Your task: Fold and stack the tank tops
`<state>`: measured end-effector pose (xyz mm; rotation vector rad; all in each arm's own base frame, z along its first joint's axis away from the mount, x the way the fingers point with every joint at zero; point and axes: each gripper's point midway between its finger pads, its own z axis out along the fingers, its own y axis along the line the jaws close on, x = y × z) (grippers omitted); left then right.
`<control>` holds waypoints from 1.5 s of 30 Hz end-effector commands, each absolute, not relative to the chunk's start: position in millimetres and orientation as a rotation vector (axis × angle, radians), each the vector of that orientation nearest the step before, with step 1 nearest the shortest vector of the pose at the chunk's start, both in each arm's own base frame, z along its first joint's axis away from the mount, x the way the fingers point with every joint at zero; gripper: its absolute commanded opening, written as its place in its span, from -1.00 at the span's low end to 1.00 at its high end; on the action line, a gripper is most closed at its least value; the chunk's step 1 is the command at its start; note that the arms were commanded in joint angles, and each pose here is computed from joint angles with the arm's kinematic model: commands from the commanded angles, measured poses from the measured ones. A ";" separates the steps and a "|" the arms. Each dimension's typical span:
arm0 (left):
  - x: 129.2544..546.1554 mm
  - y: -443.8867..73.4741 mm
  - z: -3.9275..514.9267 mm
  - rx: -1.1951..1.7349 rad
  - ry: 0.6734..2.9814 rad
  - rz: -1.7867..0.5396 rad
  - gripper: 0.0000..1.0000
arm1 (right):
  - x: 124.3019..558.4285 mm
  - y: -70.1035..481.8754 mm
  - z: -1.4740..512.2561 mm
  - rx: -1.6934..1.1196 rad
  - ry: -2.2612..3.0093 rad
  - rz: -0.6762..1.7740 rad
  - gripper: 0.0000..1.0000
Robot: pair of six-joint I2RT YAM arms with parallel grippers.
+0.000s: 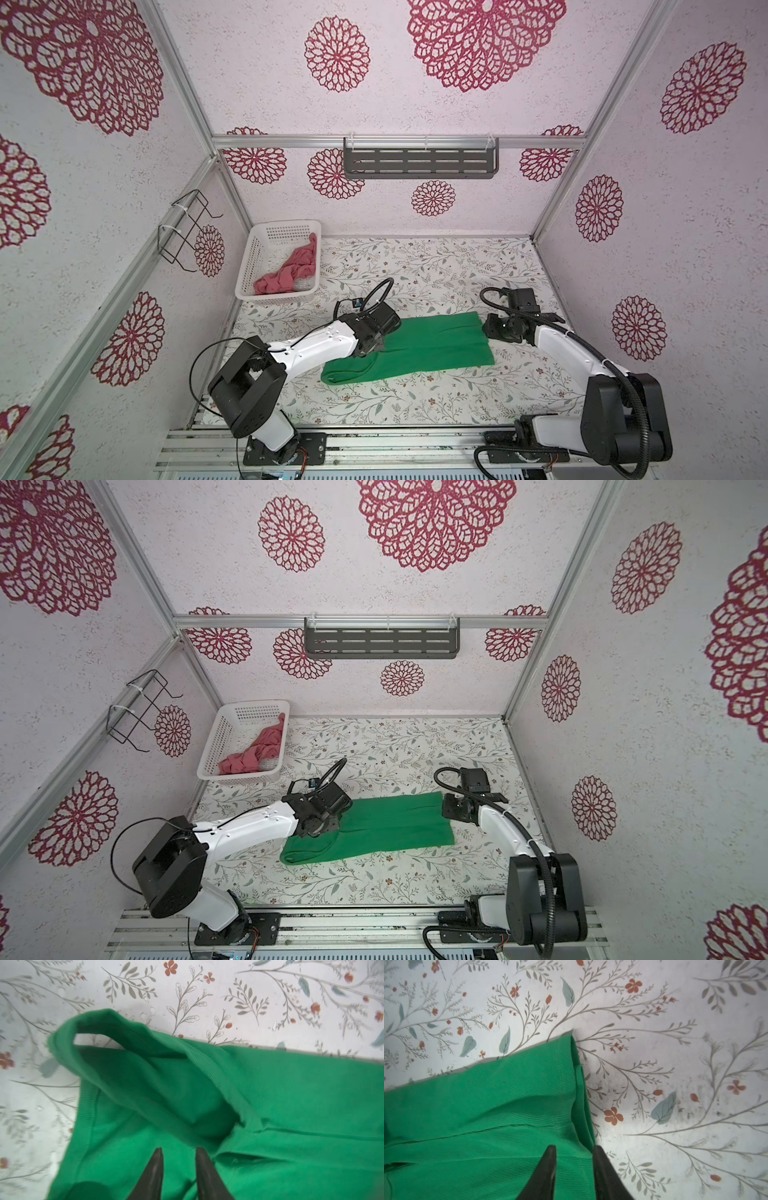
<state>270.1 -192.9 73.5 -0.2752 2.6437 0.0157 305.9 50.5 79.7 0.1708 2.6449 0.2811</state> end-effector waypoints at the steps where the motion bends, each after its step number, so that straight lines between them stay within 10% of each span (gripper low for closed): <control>1: 266.7 -190.0 94.2 -0.294 2.615 -0.008 -0.30 | 308.0 44.7 99.2 0.187 2.622 0.235 -0.26; 23: 298.3 -251.6 39.4 -0.238 2.877 -0.254 -0.23 | 305.3 67.2 70.0 0.281 2.774 0.272 -0.22; 30: 293.6 -252.9 29.3 -0.259 2.902 -0.272 -0.50 | 303.6 63.1 57.5 0.294 2.818 0.236 -0.11; 36: 293.1 -252.2 37.9 -0.260 2.892 -0.288 -0.99 | 313.8 72.8 64.9 0.271 2.786 0.304 -0.41; 45: 309.7 -243.9 65.2 -0.233 2.848 -0.274 -1.00 | 331.2 70.5 88.4 0.178 2.758 0.255 -1.00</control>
